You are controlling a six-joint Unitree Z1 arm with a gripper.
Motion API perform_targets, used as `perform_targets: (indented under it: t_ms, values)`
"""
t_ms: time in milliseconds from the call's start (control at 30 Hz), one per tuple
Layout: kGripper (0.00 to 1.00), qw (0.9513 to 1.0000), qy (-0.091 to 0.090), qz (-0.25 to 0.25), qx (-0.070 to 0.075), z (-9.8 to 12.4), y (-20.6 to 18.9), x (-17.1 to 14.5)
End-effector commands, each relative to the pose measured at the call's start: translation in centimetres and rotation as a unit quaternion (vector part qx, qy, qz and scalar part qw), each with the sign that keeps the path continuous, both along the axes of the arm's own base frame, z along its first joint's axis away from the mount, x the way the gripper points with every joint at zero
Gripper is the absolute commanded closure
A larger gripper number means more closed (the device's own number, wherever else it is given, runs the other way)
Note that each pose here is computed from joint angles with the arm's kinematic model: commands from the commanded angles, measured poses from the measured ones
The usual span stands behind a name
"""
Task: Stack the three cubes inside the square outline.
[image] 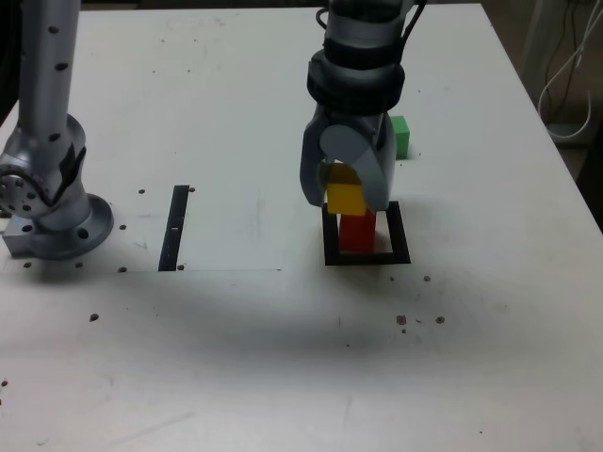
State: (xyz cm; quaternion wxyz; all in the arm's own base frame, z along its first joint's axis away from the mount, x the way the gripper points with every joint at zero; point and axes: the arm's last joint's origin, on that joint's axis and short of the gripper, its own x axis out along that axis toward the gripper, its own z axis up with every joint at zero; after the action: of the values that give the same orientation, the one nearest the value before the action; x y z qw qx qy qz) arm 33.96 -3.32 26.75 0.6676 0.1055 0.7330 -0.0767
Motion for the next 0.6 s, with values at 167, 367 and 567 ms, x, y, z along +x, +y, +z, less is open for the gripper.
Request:
perform_targets:
  t_ms: [167, 367, 567]
  values:
    - [0.94, 0.9999, 0.010, -0.002, 0.006, -1.1, -0.3, 0.7]
    - [0.90, 0.9998, 0.017, -0.003, 0.007, -1.9, -0.3, 1.1]
    - [0.79, 0.9998, 0.017, -0.003, 0.008, -2.1, -0.3, 1.3]
